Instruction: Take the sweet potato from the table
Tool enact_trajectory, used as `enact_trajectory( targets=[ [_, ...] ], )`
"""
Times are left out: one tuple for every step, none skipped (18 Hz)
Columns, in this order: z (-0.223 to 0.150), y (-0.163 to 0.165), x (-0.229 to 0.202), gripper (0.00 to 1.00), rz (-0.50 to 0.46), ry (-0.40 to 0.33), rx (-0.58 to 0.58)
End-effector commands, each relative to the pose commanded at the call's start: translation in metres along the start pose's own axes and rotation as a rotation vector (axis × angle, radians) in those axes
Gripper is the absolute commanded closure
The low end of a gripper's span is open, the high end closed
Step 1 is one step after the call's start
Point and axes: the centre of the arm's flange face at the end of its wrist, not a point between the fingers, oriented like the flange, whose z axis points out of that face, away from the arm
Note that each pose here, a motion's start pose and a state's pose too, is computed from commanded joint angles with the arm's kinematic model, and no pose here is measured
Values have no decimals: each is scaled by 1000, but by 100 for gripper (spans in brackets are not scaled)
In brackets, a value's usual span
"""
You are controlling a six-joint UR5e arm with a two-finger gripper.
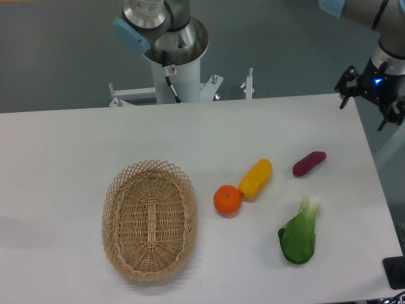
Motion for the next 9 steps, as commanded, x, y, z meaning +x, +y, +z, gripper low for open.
enact_trajectory(
  targets=[
    [3, -1, 1, 0, 0, 4, 7],
    [2, -1, 2, 0, 0, -1, 9],
    [2, -1, 1, 0, 0, -4, 9],
    [4, -2, 2, 0, 3, -1, 8],
    [7, -2, 4, 0, 3, 7, 9],
    [13, -1, 6, 0, 0, 16, 10],
    [18, 0, 8, 0, 3, 25, 9],
    [23, -1, 11, 0, 2, 34, 10],
    [27, -1, 11, 0, 2, 40, 11]
  ],
)
